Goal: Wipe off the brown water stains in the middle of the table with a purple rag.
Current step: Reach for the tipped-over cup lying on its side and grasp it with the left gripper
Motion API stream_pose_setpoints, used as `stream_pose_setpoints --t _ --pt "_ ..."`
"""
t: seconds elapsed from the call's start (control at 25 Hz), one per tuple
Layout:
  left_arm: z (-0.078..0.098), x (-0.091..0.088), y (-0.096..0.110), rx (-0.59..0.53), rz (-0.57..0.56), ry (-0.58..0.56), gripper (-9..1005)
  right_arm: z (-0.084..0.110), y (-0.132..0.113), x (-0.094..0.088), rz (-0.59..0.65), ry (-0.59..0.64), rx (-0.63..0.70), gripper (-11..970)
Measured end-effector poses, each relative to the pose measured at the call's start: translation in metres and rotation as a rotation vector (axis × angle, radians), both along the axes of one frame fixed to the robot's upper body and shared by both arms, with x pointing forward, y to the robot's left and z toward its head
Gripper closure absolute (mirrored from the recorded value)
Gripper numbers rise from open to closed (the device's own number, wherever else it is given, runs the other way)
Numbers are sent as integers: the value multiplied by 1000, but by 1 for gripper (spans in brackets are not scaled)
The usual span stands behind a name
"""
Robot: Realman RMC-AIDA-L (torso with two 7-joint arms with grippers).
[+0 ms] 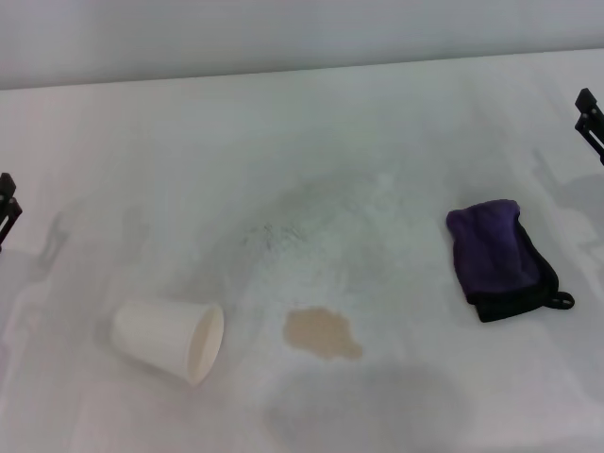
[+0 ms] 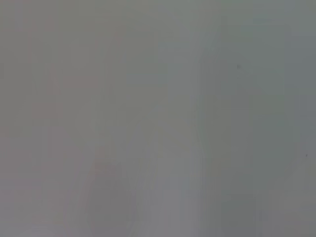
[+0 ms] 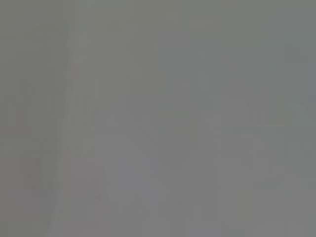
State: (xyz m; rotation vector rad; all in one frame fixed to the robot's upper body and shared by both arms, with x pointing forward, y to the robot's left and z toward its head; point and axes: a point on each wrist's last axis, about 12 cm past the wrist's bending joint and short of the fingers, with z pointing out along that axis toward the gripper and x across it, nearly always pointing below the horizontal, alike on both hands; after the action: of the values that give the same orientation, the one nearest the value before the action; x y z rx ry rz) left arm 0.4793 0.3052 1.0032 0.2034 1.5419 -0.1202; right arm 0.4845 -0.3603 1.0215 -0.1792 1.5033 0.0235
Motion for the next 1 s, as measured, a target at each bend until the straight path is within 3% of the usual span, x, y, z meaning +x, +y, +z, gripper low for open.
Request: stream_pose_setpoints --t 1.0 --pt "0 0 -3 4 -17 -3 134 -1 -2 -1 -7 9 -5 114"
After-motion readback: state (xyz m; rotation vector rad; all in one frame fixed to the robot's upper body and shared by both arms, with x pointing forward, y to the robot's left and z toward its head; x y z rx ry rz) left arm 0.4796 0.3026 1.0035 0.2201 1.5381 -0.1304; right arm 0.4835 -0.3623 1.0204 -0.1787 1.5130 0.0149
